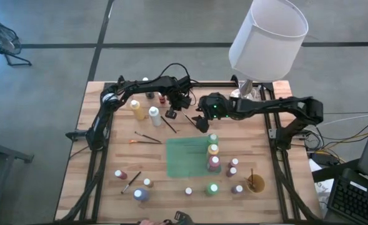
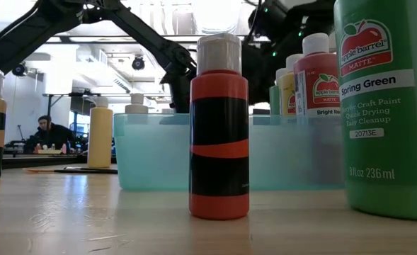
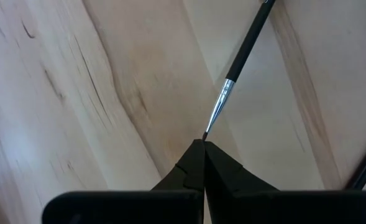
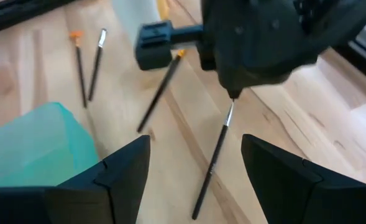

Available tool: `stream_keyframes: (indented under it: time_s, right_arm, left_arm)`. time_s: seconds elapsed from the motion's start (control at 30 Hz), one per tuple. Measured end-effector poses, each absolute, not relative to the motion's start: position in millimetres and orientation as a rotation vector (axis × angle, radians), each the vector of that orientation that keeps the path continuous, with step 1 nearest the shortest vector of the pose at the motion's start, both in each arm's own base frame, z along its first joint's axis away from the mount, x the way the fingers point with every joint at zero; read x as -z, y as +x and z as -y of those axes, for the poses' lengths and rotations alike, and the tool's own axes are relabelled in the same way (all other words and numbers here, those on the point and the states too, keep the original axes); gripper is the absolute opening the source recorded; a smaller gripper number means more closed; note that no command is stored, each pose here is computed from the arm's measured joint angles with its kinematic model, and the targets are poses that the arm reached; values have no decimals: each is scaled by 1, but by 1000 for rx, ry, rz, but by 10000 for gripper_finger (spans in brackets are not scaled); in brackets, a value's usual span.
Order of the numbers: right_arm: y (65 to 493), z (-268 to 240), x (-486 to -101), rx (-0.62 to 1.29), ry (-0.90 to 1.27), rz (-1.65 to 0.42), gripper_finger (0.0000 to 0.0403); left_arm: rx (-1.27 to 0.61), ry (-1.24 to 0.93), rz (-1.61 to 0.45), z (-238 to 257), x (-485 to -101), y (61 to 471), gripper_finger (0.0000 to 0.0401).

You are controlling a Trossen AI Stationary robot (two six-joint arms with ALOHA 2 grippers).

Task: Pick & Place Paint Supplies
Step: Put the silver paintbrush into the yellow cup

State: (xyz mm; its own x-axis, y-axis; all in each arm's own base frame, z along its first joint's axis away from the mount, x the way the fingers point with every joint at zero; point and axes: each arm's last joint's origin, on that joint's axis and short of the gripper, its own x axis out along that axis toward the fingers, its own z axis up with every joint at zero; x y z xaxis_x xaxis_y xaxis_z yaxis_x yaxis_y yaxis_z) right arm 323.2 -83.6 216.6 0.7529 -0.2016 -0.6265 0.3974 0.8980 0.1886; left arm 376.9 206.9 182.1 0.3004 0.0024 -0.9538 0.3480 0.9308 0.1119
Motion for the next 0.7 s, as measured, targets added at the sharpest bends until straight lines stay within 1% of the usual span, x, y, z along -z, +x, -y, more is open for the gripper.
stream_keyframes:
  time_s: [0.3, 0.53, 0.7]
  right_arm:
    - [334, 98, -197, 382, 366, -686, 221]
    - [347, 104, -180, 471, 323, -729, 211]
    - [351, 105, -167, 479, 327, -762, 207]
  left_arm:
    - [232, 322, -1251, -207, -182, 377, 0]
    - [229, 294, -1269, -206, -182, 375, 0]
    - [227, 275, -1282, -205, -181, 374, 0]
